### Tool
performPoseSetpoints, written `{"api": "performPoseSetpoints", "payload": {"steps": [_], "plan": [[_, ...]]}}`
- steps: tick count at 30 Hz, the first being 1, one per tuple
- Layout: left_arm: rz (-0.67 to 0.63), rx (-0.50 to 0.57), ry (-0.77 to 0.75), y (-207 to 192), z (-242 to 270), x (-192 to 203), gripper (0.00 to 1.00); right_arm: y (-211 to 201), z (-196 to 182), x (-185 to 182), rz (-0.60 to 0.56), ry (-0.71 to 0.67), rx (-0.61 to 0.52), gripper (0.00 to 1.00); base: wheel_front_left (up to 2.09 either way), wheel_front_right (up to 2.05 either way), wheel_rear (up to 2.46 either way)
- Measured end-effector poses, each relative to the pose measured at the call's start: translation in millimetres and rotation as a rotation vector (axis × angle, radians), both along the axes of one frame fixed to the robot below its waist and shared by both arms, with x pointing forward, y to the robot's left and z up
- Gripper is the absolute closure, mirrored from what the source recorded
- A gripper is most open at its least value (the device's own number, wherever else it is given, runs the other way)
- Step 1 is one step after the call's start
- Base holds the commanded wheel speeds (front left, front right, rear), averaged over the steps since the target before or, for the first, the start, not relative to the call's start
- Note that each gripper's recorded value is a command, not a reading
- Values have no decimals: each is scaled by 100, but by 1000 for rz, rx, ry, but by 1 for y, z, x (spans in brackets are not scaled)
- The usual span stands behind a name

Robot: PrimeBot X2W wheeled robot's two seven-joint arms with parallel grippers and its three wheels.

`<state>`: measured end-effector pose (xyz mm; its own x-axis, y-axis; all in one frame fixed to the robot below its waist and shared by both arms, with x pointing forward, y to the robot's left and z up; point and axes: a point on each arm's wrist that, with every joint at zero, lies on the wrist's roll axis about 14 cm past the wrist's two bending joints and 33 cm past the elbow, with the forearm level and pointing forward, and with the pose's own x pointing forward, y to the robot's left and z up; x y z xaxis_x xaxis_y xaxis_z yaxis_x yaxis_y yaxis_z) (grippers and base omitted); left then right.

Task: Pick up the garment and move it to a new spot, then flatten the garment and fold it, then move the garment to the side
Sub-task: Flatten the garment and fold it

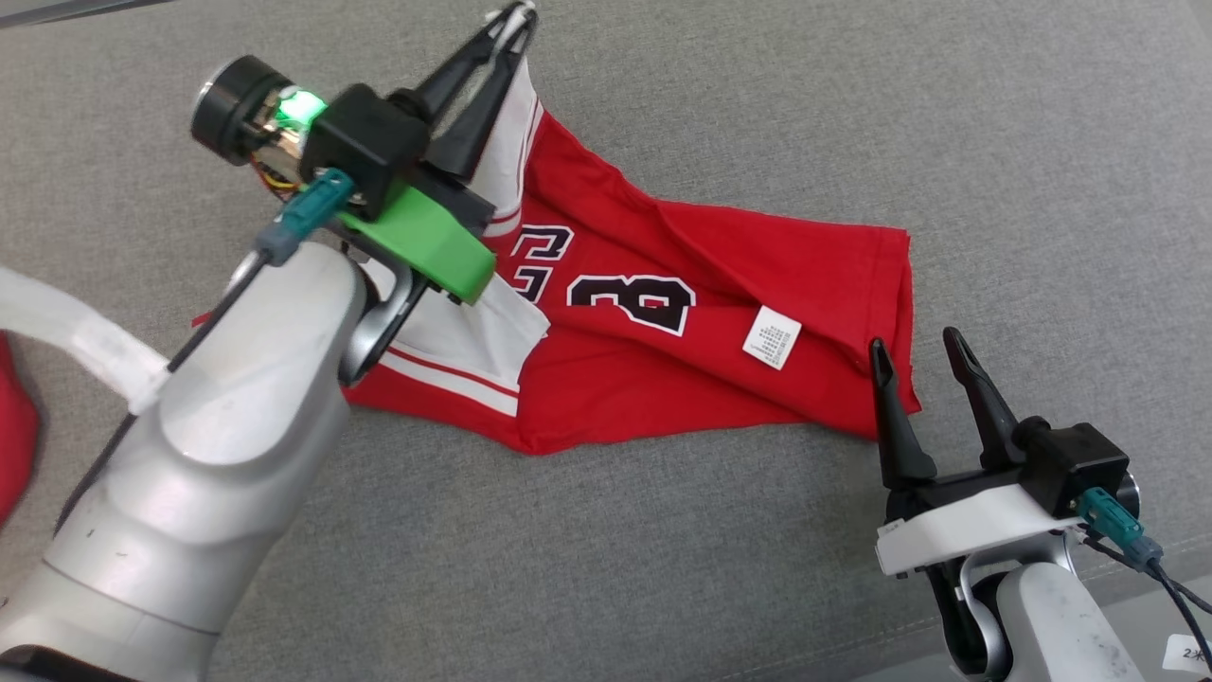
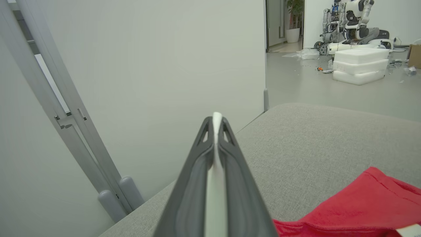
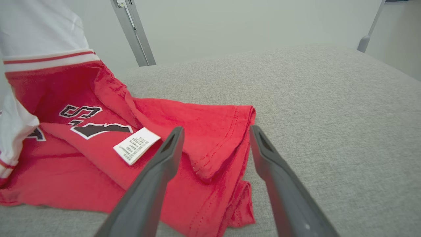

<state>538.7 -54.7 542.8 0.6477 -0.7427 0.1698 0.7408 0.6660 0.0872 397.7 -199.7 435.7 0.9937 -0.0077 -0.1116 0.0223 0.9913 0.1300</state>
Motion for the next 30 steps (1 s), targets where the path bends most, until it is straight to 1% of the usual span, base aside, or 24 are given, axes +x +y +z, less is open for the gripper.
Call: {"api": "performPoseSetpoints", "payload": {"steps": [3, 6, 9, 15, 16, 17, 18, 19, 26, 30], "plan": [[56, -41, 2, 27, 11, 7, 100, 7, -5, 1, 22, 14, 8, 0, 0, 0, 0], [92, -43, -3, 44, 16, 8, 100, 13, -16, 0, 39, 49, 7, 0, 0, 0, 0], [105, -54, -2, 51, 19, 5, 100, 18, -29, -2, 58, 88, 5, 0, 0, 0, 0], [120, -49, 0, 58, 18, -1, 100, 19, -32, 4, 66, 96, -6, 0, 0, 0, 0], [124, -48, 2, 59, 18, -1, 100, 17, -33, 4, 60, 99, -10, 21, 0, 0, 0], [127, -49, 2, 60, 18, -2, 100, 13, -34, 5, 48, 101, -12, 61, 0, 0, 0], [129, -49, 1, 61, 18, -2, 100, 11, -34, 5, 44, 102, -18, 82, 0, 0, 0], [134, -48, -1, 62, 19, -2, 100, 9, -35, 5, 42, 104, -25, 100, 0, 0, 0], [183, -57, -53, 78, 33, 3, 100, 7, -21, 10, 50, 60, -73, 100, 0, 0, 0], [205, -77, -99, 86, 49, 5, 100, 2, 0, 18, 48, -6, -129, 100, 0, 0, 0]]}}
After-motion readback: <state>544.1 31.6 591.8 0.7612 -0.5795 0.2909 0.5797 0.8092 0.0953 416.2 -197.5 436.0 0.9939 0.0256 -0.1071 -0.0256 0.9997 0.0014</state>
